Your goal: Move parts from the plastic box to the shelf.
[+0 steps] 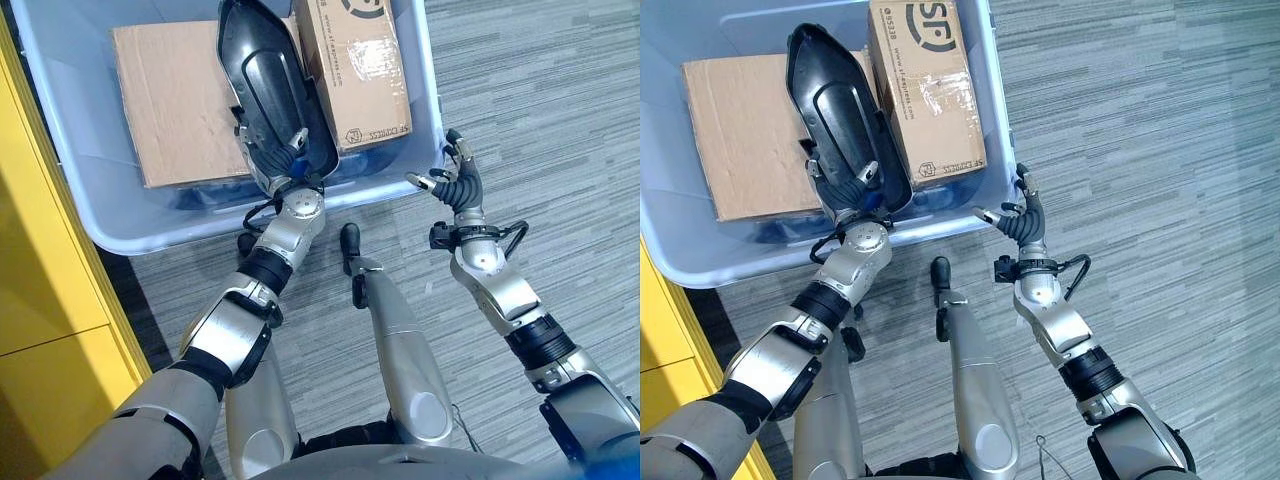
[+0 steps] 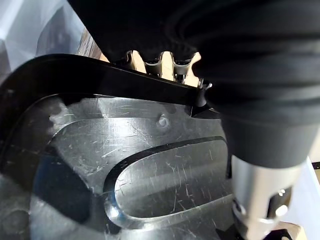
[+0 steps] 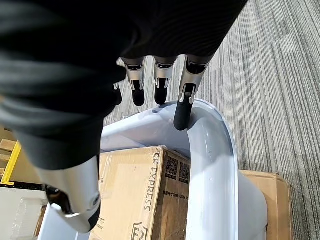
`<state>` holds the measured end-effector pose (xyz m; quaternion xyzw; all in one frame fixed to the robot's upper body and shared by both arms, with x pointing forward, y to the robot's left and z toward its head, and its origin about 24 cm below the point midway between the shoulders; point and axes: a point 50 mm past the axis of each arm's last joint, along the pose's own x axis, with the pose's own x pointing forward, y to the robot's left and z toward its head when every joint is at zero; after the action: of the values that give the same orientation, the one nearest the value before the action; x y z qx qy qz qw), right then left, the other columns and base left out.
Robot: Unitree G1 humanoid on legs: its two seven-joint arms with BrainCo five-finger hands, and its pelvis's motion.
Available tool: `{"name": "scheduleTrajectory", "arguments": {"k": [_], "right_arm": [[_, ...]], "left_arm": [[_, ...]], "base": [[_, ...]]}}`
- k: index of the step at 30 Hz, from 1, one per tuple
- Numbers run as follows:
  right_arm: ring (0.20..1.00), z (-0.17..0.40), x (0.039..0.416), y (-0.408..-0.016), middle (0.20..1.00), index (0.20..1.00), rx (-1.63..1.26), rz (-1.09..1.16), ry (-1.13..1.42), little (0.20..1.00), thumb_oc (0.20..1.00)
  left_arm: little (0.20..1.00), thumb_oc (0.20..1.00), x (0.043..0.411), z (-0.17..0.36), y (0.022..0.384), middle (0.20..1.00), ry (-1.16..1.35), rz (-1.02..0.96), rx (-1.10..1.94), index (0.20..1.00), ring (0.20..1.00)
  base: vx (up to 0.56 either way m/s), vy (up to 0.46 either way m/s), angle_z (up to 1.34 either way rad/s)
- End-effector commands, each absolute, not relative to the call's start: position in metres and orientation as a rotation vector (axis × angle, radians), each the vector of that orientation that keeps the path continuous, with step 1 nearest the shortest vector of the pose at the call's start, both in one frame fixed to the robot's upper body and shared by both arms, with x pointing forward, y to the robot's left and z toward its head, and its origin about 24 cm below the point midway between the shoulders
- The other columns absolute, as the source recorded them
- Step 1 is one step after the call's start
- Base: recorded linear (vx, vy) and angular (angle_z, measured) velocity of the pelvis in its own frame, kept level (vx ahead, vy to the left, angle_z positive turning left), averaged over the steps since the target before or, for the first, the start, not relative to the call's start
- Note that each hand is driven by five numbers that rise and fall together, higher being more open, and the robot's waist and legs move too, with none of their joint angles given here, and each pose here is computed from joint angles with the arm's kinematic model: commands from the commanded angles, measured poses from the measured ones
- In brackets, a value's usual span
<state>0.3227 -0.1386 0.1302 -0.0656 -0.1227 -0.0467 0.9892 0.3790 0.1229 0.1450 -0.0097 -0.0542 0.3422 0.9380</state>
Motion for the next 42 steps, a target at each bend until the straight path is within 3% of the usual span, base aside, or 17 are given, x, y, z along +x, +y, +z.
{"name": "scheduleTrajectory", "arguments": {"k": [1, 11, 25, 42], "right_arm": [[1.0, 0.144, 0.317, -0.127, 1.0, 1.0, -0.067, -0.054, -0.309, 1.0, 1.0], [1.0, 0.14, 0.317, -0.125, 1.0, 1.0, -0.058, -0.058, -0.3, 1.0, 1.0], [1.0, 0.131, 0.316, -0.116, 1.0, 1.0, -0.02, -0.076, -0.293, 1.0, 1.0], [1.0, 0.128, 0.316, -0.119, 1.0, 1.0, -0.028, -0.072, -0.264, 1.0, 1.0]], "left_arm": [[1.0, 1.0, 0.383, 0.116, 0.143, 1.0, 0.075, 0.729, -0.05, 1.0, 1.0], [1.0, 1.0, 0.377, 0.127, 0.149, 1.0, -0.02, 0.878, -0.146, 1.0, 1.0], [1.0, 1.0, 0.358, 0.154, 0.145, 1.0, -0.334, 1.083, -0.242, 1.0, 1.0], [1.0, 1.0, 0.365, 0.106, 0.122, 1.0, 0.091, 0.783, -0.343, 1.0, 1.0]], "base": [[0.0, 0.0, 0.0], [0.0, 0.0, 0.0], [-0.01, -0.044, 0.05], [0.03, 0.003, 0.0]]}}
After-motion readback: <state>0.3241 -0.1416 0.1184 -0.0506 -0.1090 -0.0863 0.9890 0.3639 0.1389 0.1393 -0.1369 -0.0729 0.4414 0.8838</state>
